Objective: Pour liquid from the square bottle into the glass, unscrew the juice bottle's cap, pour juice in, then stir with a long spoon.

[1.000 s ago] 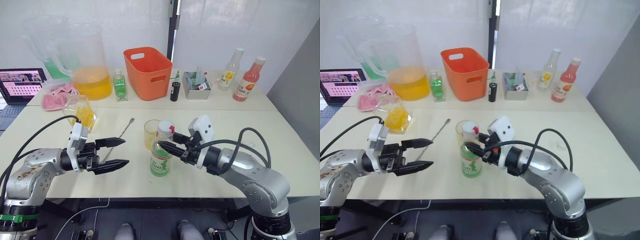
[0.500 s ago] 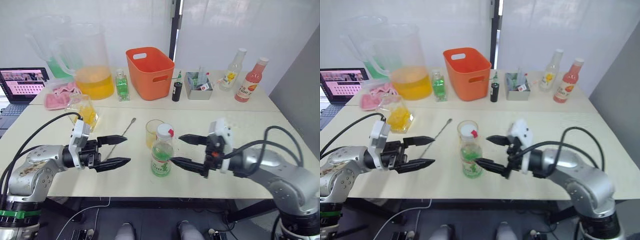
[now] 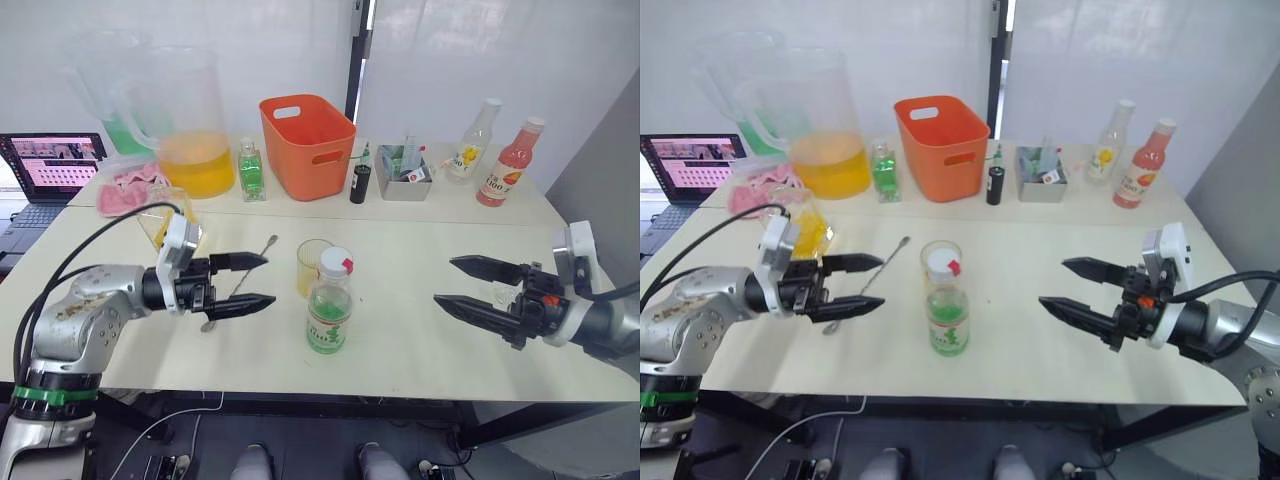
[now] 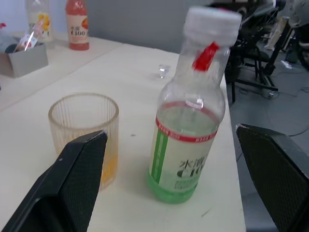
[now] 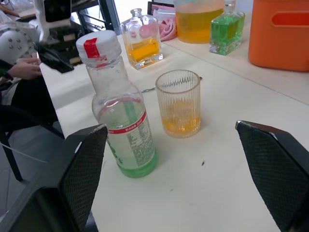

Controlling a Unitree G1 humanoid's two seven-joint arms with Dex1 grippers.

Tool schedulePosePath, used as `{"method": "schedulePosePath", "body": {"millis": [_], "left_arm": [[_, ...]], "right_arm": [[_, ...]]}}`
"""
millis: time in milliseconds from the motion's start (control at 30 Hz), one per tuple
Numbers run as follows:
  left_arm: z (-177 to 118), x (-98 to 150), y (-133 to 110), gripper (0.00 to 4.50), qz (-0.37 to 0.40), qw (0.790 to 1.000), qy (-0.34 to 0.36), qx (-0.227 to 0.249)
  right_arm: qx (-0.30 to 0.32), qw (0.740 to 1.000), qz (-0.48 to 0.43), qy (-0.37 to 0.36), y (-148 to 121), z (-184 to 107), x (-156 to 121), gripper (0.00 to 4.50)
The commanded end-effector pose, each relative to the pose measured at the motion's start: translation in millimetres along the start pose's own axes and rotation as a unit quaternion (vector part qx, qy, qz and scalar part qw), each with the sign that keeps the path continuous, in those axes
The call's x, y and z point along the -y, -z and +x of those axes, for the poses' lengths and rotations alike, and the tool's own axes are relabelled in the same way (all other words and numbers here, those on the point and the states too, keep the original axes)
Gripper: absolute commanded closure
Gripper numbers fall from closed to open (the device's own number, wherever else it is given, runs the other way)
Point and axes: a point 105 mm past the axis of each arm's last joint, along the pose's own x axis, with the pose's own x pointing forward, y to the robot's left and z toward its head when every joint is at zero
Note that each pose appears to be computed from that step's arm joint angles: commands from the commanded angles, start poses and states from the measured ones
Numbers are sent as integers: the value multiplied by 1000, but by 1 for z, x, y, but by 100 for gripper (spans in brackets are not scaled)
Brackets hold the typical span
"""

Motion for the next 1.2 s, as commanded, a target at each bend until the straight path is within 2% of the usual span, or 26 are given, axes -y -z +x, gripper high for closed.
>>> {"method": "schedulePosePath", "body": {"millis": [33, 267, 500, 667, 767, 933, 1200], "left_arm": [[18, 8, -9, 0, 7, 999, 41, -1], [48, 9, -19, 0, 11, 998, 62, 8], [71, 17, -15, 0, 0, 997, 73, 20], [82, 18, -13, 0, 14, 998, 63, 23], [91, 25, -10, 0, 51, 996, 69, 12], [93, 25, -11, 0, 52, 996, 66, 18], [89, 20, -8, 0, 77, 995, 66, -1]], "right_arm": [[13, 1000, -23, 12, -7, -2, -7, 2], [20, 999, -22, 34, -5, 0, -12, 2], [19, 999, -21, 46, -2, 4, -11, 2], [22, 998, -23, 47, -3, 7, -12, 2], [17, 998, -27, 50, -1, 7, -11, 2], [9, 998, -30, 47, 2, 9, -11, 2], [0, 998, -34, 49, 10, 8, -10, 2]]}}
